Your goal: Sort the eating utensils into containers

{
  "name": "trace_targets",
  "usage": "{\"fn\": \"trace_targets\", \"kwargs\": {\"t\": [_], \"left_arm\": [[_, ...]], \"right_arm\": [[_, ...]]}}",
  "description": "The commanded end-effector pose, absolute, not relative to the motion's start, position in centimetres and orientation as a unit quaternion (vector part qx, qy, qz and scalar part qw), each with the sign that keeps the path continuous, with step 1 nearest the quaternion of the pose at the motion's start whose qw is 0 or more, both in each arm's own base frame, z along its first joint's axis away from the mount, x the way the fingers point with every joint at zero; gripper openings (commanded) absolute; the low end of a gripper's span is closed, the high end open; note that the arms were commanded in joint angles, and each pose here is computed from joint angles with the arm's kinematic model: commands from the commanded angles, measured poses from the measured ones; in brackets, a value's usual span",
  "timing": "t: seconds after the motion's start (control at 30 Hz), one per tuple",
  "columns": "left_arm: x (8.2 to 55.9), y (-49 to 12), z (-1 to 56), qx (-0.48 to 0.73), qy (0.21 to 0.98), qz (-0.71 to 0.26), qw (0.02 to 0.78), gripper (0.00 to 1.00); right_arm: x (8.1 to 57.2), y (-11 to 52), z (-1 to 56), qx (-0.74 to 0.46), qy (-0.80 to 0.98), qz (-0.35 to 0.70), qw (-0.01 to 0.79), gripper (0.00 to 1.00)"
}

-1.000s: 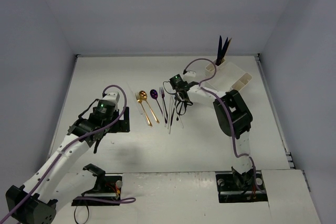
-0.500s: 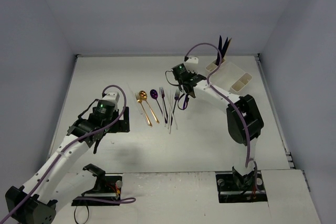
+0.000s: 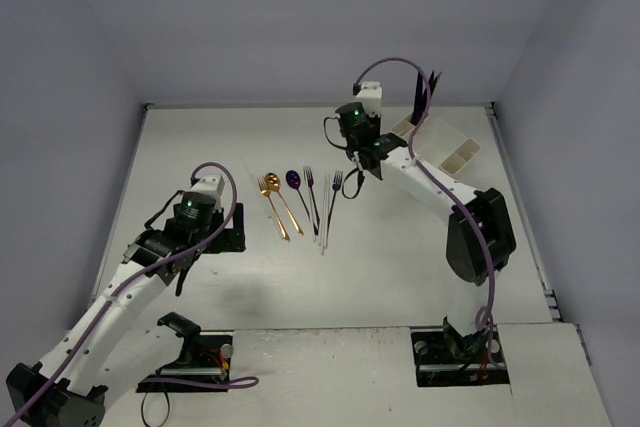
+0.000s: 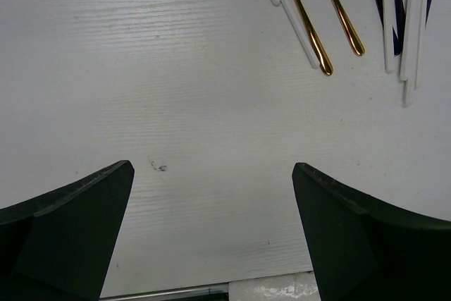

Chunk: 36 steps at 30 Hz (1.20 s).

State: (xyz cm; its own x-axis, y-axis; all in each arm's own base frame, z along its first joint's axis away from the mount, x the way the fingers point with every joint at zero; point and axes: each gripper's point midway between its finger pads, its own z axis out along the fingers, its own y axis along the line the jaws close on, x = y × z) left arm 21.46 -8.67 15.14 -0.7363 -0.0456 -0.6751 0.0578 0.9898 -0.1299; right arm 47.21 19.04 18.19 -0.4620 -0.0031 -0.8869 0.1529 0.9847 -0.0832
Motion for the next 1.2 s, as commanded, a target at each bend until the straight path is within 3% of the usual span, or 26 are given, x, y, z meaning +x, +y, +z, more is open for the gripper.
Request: {"fn": "trace_targets", "kwargs": {"t": [0.0, 0.2, 0.47, 1.17], "left_arm": [[22.4, -8.4, 16.1, 0.000, 0.919, -0.068, 0.387, 0.95], [22.4, -8.5, 16.0, 0.002, 0.920, -0.067, 0.386, 0.95], [22.4, -8.4, 16.1, 0.001, 0.919, -0.067, 0.389, 0.95], [22.2, -8.6, 15.9, 0.008, 0.919, -0.063, 0.389, 0.95]], "right_arm": [[49.4, 16.4, 32.9, 0.067, 0.746, -0.025, 0.662, 0.00], [51.2, 11.5, 37.9, 0.078, 0.676, -0.044, 0.732, 0.00], [54.0, 7.7, 39.7, 0.079, 0.617, -0.072, 0.780, 0.00], [59.4, 6.5, 32.5, 0.066, 0.594, -0.059, 0.800, 0.00]]}}
